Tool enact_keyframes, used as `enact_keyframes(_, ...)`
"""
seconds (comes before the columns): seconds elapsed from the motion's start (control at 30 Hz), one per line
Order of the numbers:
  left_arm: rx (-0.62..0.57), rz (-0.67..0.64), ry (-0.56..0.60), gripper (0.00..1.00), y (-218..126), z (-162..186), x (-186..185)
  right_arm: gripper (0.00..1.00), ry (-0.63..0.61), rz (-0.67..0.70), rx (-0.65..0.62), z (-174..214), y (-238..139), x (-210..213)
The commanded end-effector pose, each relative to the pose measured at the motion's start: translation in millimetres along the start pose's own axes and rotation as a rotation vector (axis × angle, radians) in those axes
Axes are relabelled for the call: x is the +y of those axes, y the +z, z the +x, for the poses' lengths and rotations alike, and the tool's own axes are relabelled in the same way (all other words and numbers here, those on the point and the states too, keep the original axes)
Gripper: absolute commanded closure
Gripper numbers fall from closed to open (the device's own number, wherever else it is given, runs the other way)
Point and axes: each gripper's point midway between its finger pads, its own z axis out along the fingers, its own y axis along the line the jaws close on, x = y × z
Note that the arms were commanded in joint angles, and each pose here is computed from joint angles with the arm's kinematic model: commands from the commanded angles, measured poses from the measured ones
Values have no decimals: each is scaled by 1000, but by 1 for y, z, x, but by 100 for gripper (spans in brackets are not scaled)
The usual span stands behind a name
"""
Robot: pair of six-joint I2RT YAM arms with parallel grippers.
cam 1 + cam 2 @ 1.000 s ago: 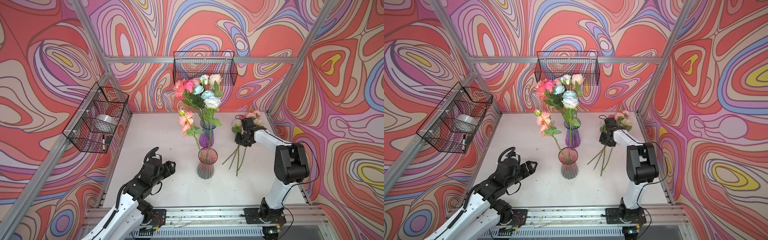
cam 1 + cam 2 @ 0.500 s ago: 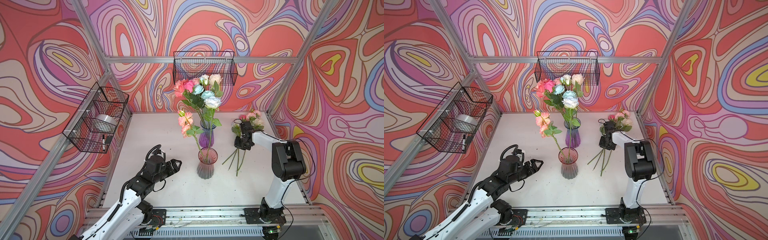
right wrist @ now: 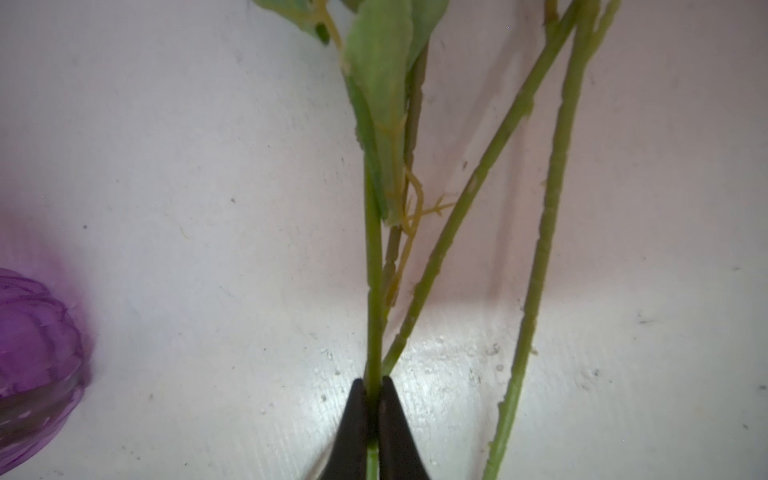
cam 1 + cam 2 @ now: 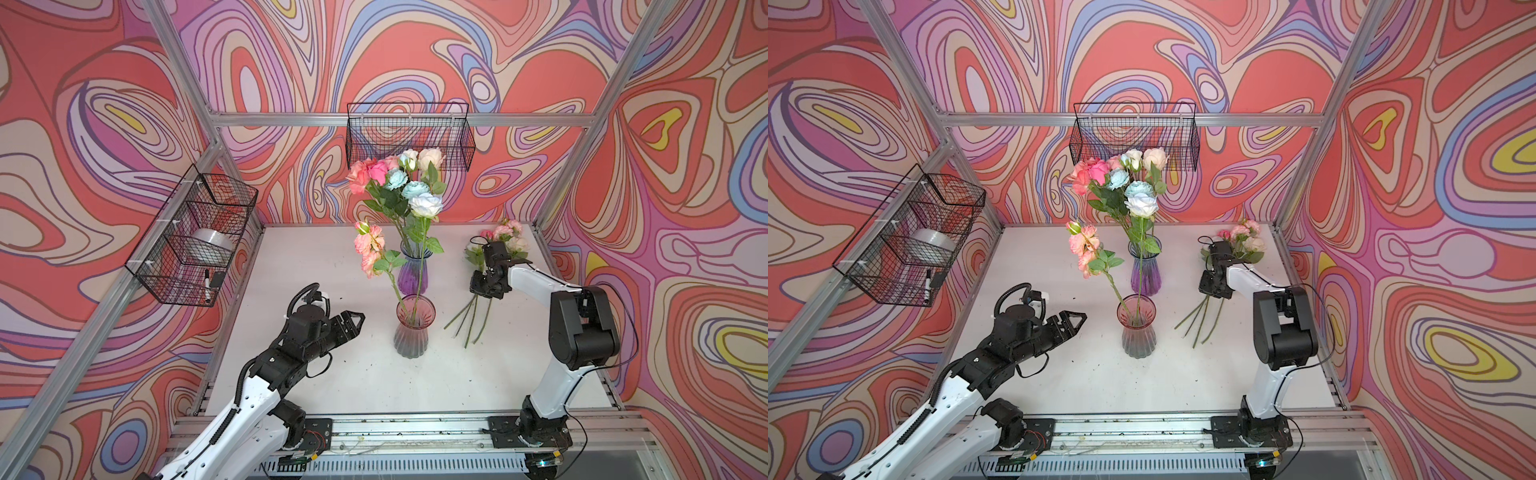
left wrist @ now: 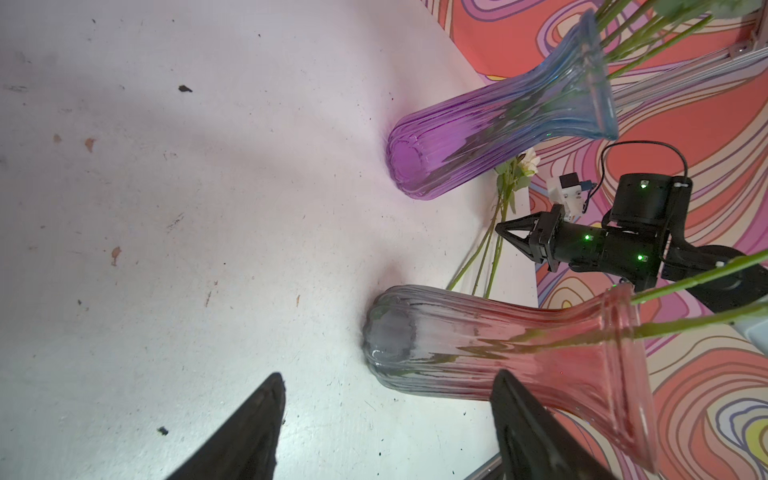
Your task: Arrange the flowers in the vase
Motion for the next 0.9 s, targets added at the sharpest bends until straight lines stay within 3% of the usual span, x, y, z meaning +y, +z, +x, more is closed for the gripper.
enact_keyframes(0.0,-11,21,14,21,-3,-8,-11,99,-10,-40,-40,-7,-24,8)
enact_keyframes(0.3,-25,83,83,21,-13,-20,-38,100,-27,-158,-138,-17,-70,27)
enact_keyframes(0.63,-103,357,287,23,-58,-38,-113,100,-40,-356,-452,-34,-182,50)
enact_keyframes(0.87,-111,504,380,31,-84,-37,-149,100,-83,-534,-619,-24,-255,73)
